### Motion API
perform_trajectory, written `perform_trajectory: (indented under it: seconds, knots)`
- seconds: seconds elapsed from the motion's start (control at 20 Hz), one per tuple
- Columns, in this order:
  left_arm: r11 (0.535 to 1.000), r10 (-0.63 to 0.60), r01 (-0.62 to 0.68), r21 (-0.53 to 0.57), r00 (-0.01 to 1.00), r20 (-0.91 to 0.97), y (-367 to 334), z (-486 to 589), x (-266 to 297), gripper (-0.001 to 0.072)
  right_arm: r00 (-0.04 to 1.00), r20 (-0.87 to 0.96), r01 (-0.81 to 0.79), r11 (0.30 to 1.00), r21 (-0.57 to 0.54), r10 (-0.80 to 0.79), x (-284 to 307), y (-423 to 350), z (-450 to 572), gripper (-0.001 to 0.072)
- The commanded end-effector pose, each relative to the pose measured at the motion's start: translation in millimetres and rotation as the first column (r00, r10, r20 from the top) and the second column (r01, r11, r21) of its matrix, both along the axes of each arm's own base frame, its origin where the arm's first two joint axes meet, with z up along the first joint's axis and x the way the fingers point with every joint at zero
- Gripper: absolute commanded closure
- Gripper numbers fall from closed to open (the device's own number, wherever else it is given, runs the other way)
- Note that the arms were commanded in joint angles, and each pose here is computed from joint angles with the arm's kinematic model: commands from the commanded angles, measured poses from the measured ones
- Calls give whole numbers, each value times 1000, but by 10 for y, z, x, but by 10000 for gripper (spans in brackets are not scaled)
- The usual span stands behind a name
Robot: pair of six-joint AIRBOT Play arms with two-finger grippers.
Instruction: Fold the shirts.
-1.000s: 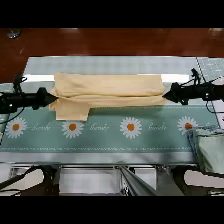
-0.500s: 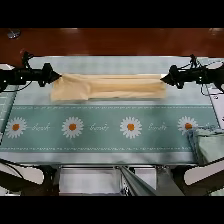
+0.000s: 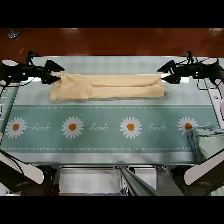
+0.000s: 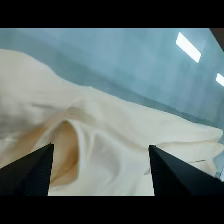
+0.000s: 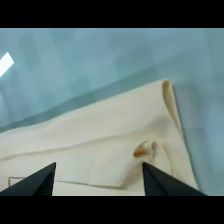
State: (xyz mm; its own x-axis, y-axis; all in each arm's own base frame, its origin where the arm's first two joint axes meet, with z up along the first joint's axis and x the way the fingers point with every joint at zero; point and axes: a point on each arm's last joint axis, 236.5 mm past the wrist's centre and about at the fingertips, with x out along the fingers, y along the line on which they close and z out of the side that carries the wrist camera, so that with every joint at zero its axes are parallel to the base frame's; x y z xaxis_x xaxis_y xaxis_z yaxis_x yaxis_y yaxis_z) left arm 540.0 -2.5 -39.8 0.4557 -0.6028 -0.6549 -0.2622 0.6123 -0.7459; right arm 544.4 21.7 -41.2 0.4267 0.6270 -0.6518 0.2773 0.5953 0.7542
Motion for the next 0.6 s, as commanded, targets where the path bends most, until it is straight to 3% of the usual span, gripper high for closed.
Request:
perform_trajectory:
  seconds: [0.0, 0.1, 0.2, 0.45, 0.55]
  knots:
    - [998, -15, 25, 57, 984, -175, 594, 32, -477, 8, 998, -44, -52, 999, -9, 51, -262, -421, 137, 95]
    - [985, -15, 55, 164, 971, -239, 973, 14, -827, 8, 982, -187, -46, 993, -107, 26, -561, -771, -98, 95]
    - [981, -38, 70, 183, 984, -173, 929, 132, -927, 7, 965, -264, -33, 989, -147, -7, -671, -801, -292, 95]
    - [975, -73, 26, 219, 975, 210, 240, 772, -810, 7, 943, -310, -157, 984, -84, 124, -698, -122, -566, 95]
    - [970, -124, 65, 233, 961, 247, -81, 928, -913, 7, 946, -281, -177, 984, -22, 164, -621, 197, -577, 95]
